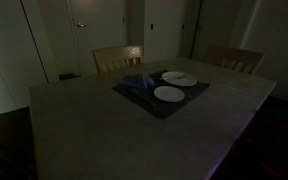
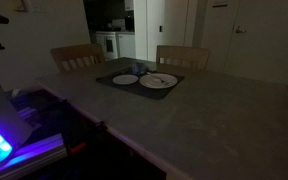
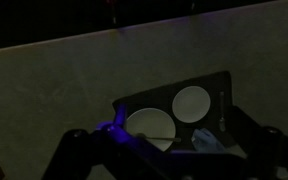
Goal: Move the fork from the plate to the table mat
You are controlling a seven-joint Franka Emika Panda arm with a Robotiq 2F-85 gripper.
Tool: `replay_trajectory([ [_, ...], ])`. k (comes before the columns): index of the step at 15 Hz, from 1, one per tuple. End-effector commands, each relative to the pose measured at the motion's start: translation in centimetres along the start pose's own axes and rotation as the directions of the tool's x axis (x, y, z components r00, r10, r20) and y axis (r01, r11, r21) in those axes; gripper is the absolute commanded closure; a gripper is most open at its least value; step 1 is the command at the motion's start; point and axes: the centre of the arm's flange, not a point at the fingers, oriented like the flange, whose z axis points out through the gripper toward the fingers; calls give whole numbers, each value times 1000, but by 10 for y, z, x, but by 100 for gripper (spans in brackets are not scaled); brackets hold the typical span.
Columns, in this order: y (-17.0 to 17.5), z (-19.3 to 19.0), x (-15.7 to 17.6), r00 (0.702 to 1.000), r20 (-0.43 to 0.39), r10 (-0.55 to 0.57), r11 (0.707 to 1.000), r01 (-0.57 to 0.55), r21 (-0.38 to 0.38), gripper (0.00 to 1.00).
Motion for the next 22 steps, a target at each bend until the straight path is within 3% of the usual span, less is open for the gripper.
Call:
replay_trajectory([
  [1, 0, 0, 0, 1000, 0, 0, 1000, 0, 0, 0],
  [9, 0, 0, 0, 1000, 0, 0, 1000, 0, 0, 0],
  [10, 0, 1, 3, 999, 3, -39, 999, 39, -1, 0],
  [22, -2, 36, 59, 983, 80, -163, 986, 164, -8, 0],
])
